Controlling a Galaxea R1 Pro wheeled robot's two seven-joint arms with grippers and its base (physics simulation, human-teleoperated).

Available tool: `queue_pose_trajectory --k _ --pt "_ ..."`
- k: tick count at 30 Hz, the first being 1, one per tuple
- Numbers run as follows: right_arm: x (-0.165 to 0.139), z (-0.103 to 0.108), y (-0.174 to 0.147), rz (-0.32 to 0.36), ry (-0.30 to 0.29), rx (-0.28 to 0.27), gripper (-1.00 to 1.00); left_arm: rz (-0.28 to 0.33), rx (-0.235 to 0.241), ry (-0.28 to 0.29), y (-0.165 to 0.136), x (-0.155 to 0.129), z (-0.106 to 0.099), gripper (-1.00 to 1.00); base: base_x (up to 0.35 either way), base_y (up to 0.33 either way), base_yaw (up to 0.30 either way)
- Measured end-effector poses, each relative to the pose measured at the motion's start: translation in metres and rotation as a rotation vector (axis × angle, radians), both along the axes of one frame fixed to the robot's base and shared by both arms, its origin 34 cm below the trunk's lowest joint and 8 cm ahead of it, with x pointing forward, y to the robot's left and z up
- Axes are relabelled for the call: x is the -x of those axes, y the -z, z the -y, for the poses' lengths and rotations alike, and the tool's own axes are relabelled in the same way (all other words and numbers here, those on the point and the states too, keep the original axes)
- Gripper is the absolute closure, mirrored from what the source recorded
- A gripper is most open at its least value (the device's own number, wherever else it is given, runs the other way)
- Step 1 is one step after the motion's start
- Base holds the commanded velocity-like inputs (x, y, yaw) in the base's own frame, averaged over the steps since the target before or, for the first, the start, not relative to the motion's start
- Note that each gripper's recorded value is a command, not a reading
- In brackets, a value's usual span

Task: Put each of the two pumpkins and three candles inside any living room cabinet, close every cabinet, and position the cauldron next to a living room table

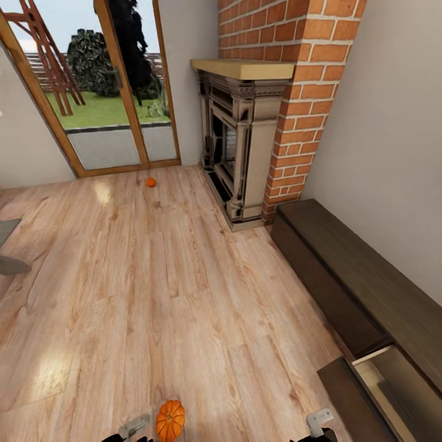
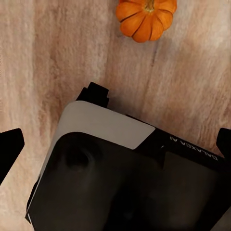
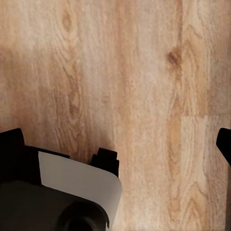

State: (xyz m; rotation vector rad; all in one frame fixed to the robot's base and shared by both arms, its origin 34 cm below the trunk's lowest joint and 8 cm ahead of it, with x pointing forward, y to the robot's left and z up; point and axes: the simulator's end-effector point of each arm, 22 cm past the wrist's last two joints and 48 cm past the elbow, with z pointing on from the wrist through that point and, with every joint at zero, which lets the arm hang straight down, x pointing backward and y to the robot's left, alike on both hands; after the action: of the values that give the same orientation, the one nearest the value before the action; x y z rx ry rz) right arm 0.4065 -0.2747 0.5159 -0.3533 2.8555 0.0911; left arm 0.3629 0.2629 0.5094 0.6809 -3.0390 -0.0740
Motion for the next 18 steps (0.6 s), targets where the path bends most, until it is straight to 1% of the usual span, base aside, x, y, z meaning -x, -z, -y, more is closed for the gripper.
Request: queue_pose_trajectory --k 1,2,3,4,5,6,7,8,10,12,13,14,15,16,17,18 --pt "0.0 0.0 0.0 -0.001 -0.002 -0.003 -1.0 0.001 0.001 0.003 0.0 0.0 0.0 -1.0 0.0 0.0 0.0" --pt "0.013 -0.054 -0.011 -0.067 -0.064 -0.26 -1.0 0.031 0.055 0.015 0.0 -0.01 0.01 -1.0 0.0 0.0 0.0" --pt "0.017 -0.075 -0.02 -0.087 -0.088 -0.365 -1.0 0.048 0.09 0.018 0.0 -0.014 0.016 -1.0 0.0 0.0 0.0" --pt "0.017 -0.092 -0.03 -0.1 -0.105 -0.456 -1.0 0.084 0.155 0.023 -0.002 -0.022 0.02 -1.0 0.0 0.0 0.0" --pt "0.013 -0.101 -0.036 -0.099 -0.11 -0.502 -1.0 0.116 0.21 0.027 -0.005 -0.029 0.021 -1.0 0.0 0.0 0.0" --pt "0.004 -0.107 -0.041 -0.089 -0.108 -0.535 -1.0 0.153 0.27 0.031 -0.009 -0.037 0.02 -1.0 0.0 0.0 0.0" --pt "-0.012 -0.112 -0.048 -0.067 -0.095 -0.569 -1.0 0.214 0.36 0.035 -0.019 -0.05 0.012 -1.0 0.0 0.0 0.0" --pt "-0.018 -0.114 -0.051 -0.059 -0.093 -0.578 -1.0 0.238 0.391 0.037 -0.024 -0.054 0.005 -1.0 0.0 0.0 0.0" --pt "-0.042 -0.12 -0.06 -0.021 -0.073 -0.615 -1.0 0.332 0.525 0.042 -0.049 -0.072 -0.011 -1.0 0.0 0.0 0.0" --pt "-0.061 -0.128 -0.071 0.001 -0.07 -0.663 -1.0 0.416 0.657 0.058 -0.078 -0.084 -0.019 -1.0 0.0 0.0 0.0" --pt "-0.075 -0.135 -0.083 -0.003 -0.069 -0.714 -1.0 0.456 0.741 0.08 -0.096 -0.087 -0.019 -1.0 0.0 0.0 0.0" --pt "-0.084 -0.14 -0.091 -0.016 -0.068 -0.746 -1.0 0.468 0.784 0.098 -0.105 -0.086 -0.018 -1.0 0.0 0.0 0.0" --pt "-0.089 -0.142 -0.094 -0.024 -0.067 -0.76 -1.0 0.471 0.801 0.108 -0.108 -0.086 -0.017 -1.0 0.0 0.0 0.0" --pt "-0.101 -0.146 -0.105 -0.045 -0.035 -0.809 -1.0 0.467 0.836 0.135 -0.114 -0.081 -0.014 -1.0 0.0 0.0 0.0" --pt "-0.104 -0.148 -0.109 -0.054 -0.028 -0.824 -1.0 0.465 0.844 0.143 -0.116 -0.08 -0.013 -1.0 0.0 0.0 0.0" --pt "-0.113 -0.153 -0.119 -0.06 0.007 -0.874 -1.0 0.455 0.858 0.163 -0.118 -0.076 -0.012 -1.0 0.0 0.0 0.0"
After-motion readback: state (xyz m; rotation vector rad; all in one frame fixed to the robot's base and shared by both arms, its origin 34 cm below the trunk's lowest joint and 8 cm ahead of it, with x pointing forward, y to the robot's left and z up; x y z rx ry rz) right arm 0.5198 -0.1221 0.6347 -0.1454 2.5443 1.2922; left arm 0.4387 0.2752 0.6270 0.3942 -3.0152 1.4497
